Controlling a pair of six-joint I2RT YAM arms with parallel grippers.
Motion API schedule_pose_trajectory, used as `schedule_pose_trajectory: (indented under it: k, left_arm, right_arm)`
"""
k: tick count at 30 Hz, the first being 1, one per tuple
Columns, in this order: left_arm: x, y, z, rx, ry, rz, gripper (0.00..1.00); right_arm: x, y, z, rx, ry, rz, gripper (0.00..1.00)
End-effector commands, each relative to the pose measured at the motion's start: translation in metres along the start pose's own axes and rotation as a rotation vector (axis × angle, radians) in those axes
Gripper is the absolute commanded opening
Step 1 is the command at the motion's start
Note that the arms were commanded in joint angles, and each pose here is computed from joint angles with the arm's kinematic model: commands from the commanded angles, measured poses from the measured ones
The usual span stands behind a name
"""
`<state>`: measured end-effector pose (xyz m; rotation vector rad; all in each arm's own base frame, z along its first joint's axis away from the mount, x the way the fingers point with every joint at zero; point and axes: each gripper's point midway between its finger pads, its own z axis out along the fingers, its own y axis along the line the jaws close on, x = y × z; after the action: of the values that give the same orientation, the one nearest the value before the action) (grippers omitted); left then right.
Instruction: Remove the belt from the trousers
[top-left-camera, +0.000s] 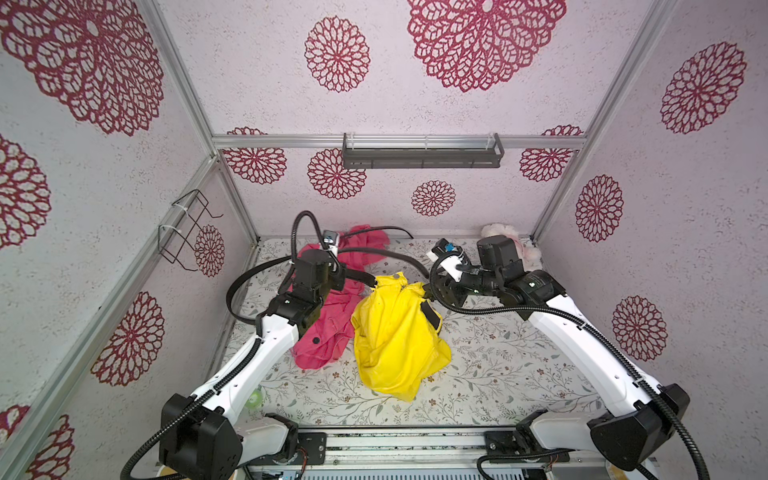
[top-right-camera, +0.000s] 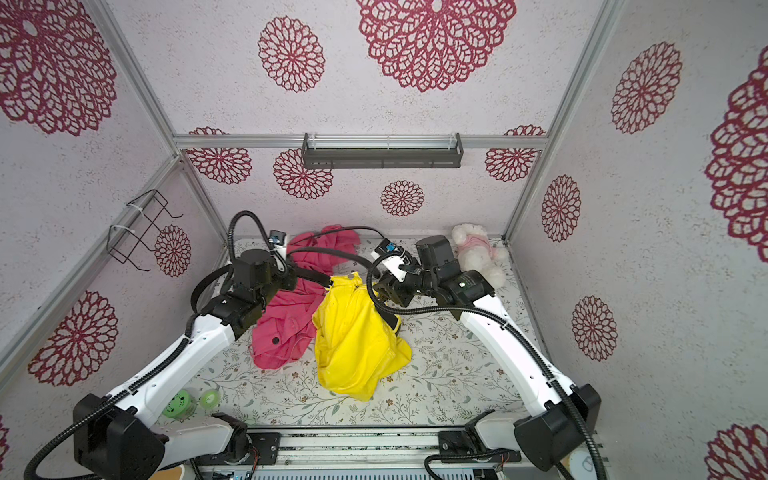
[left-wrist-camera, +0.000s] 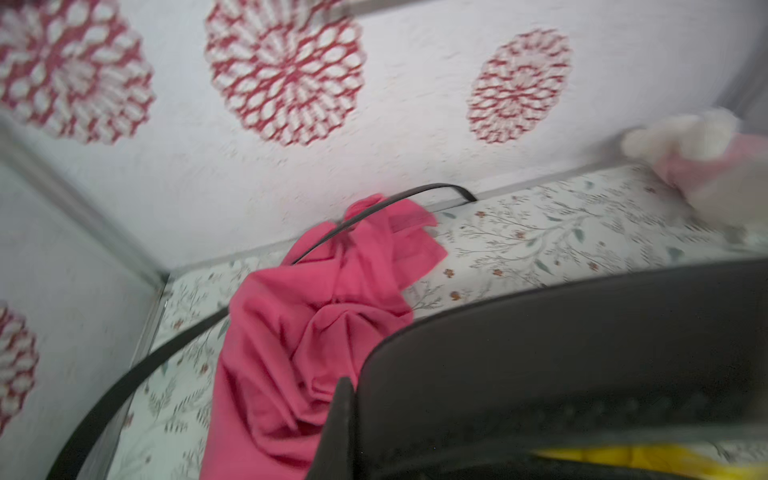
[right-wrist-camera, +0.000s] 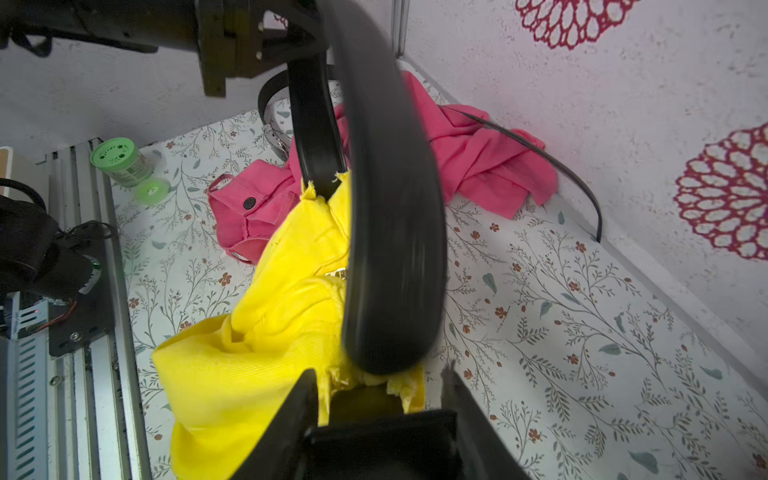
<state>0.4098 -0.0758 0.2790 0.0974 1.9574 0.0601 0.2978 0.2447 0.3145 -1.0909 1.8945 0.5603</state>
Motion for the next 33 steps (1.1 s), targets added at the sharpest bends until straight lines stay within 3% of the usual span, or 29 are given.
schedule_pose_trajectory:
  k: [1,4,7,8,10,11,12,14,21,25,33]
  left_arm:
    - [0.015,0.077,-0.006,-0.243,0.041,-0.247,0.0]
    - [0.022,0.067,-0.001,-0.174,0.055,-0.294,0.0]
    - [0.015,0.028,0.009,-0.035,0.069,-0.239,0.0]
    - [0.011,0.009,0.013,0.032,0.077,-0.201,0.14]
    - [0.007,-0.03,0.021,0.141,0.146,-0.122,0.7]
    - [0.009,-0.042,0.022,0.167,0.199,-0.099,0.89]
    - [0.011,-0.05,0.022,0.181,0.247,-0.082,0.98]
    - [0.01,-0.06,0.013,0.195,0.279,-0.073,0.97]
    - [-0.024,-0.109,-0.062,0.415,0.048,-0.178,0.97]
    - [0.004,-0.169,-0.07,0.517,0.108,-0.174,0.97]
    - [0.028,-0.285,-0.064,0.745,0.118,-0.101,0.98]
  right_arm:
    - [0.012,-0.015,-0.033,0.106,0.038,0.04,0.0]
    - [0.01,-0.015,-0.034,0.099,0.022,0.05,0.0]
    - [0.005,-0.017,-0.03,0.094,0.007,0.06,0.0]
    - [0.003,-0.019,-0.029,0.1,0.003,0.067,0.0]
    - [-0.004,-0.025,-0.029,0.118,-0.006,0.077,0.0]
    - [-0.008,-0.029,-0.029,0.133,-0.009,0.082,0.0]
    - [-0.012,-0.032,-0.03,0.148,-0.012,0.086,0.0]
    - [-0.021,-0.04,-0.034,0.18,-0.019,0.098,0.0]
    - [-0.04,-0.052,-0.035,0.21,-0.037,0.147,0.0]
    - [-0.049,-0.055,-0.032,0.207,-0.072,0.168,0.0]
    - [-0.062,-0.053,-0.04,0.202,-0.112,0.174,0.0]
